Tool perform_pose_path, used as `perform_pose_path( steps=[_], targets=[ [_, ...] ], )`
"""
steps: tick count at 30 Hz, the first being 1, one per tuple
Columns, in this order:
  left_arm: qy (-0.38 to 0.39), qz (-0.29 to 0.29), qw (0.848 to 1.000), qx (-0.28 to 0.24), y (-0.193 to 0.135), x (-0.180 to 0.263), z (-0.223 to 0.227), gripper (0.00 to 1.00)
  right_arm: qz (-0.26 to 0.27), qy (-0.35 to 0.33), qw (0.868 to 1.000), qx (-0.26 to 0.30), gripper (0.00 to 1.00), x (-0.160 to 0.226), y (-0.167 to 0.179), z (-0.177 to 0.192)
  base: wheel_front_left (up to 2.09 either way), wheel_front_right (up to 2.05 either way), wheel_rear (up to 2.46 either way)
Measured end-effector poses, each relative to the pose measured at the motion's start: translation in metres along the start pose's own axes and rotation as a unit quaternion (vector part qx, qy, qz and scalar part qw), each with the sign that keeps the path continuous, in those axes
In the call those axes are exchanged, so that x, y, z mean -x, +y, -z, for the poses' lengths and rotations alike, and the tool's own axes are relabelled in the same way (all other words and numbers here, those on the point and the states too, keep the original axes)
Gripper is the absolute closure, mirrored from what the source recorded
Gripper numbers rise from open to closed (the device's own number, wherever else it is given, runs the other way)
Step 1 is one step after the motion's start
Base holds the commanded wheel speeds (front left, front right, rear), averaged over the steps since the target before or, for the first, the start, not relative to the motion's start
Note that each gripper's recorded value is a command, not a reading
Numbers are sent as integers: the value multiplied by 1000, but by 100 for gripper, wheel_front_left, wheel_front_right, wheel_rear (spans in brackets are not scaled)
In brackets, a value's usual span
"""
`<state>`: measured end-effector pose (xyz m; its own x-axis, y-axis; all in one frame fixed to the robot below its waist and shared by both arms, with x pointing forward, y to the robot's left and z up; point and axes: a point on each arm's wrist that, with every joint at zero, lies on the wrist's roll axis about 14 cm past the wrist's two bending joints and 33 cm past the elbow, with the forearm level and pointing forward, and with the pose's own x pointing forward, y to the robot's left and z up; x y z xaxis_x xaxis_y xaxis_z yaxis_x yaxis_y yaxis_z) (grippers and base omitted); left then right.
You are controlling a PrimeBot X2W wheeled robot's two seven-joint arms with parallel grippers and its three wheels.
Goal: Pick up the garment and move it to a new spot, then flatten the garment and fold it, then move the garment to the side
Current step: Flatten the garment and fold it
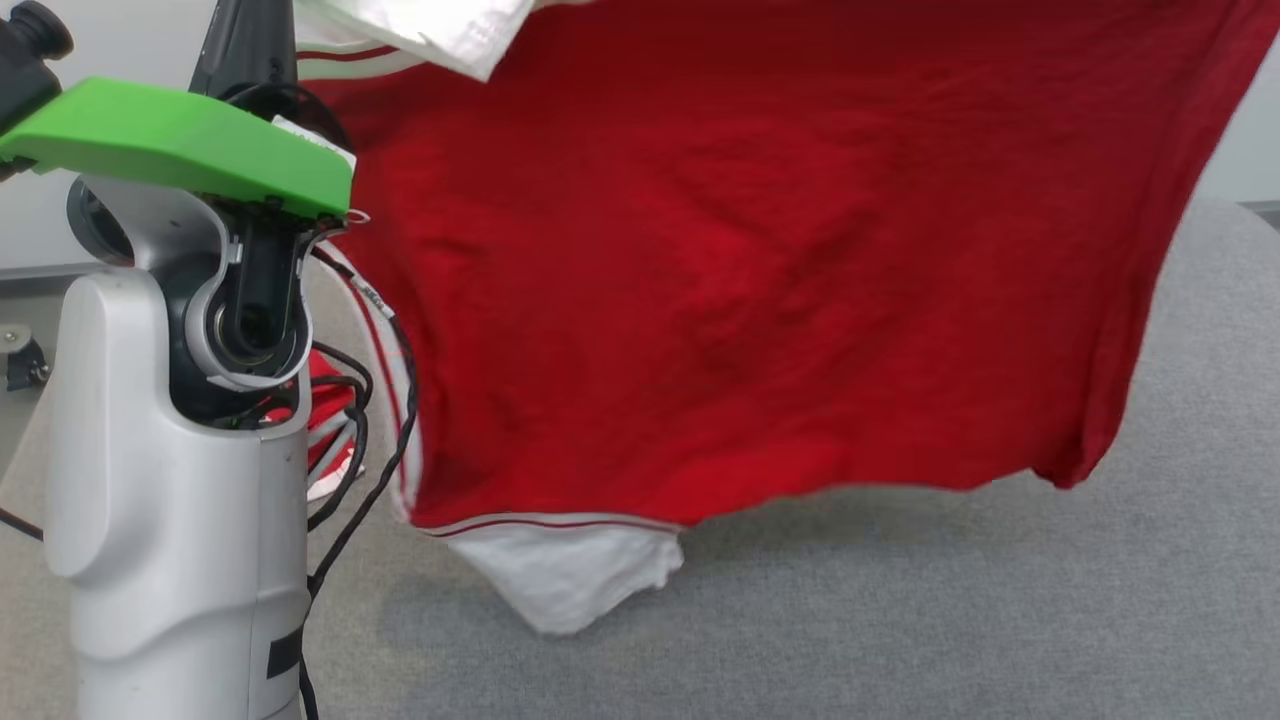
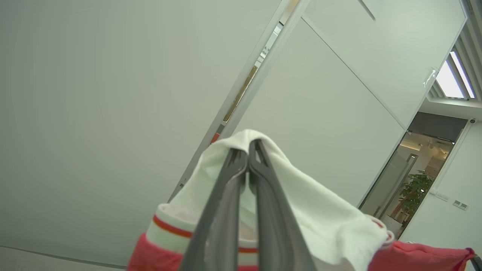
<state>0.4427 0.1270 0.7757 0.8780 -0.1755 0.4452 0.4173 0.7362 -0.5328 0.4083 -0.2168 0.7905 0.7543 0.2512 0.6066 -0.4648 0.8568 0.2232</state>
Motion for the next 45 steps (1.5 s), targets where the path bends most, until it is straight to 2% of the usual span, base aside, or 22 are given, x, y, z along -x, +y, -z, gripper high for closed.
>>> perform_pose_path(
  steps=[5,10,14,16,22,26,28,32,36,40,45],
  targets=[
    [26,-13,1000,5,9,-9,18,100,9,40,998,36,100,-9,-11,18,0,0,0],
    [48,-19,999,-2,16,-49,30,100,20,66,994,80,100,-40,-35,32,0,0,0],
    [67,-30,997,-39,36,-90,45,100,25,82,991,101,100,-74,-57,57,0,0,0],
    [81,-24,994,-70,43,-117,58,100,45,76,992,90,100,-96,-78,66,0,0,0],
    [48,-69,990,-112,98,-177,81,100,70,86,985,130,100,-147,-121,119,0,0,0],
    [4,-64,990,-122,111,-207,88,100,70,70,984,147,100,-169,-138,149,0,0,0],
    [-13,-61,990,-126,118,-216,93,100,69,75,981,162,100,-169,-147,171,0,0,0],
    [-26,-48,990,-127,131,-224,113,100,80,84,982,151,100,-165,-165,209,0,0,0],
    [18,-41,990,-130,153,-212,153,100,84,149,978,121,100,-136,-173,275,0,0,0],
    [76,-50,985,-145,177,-184,190,100,96,201,971,91,100,-100,-176,313,0,0,0],
    [142,-50,975,-162,189,-139,226,100,106,264,957,60,100,-49,-170,340,0,0,0]
  ],
)
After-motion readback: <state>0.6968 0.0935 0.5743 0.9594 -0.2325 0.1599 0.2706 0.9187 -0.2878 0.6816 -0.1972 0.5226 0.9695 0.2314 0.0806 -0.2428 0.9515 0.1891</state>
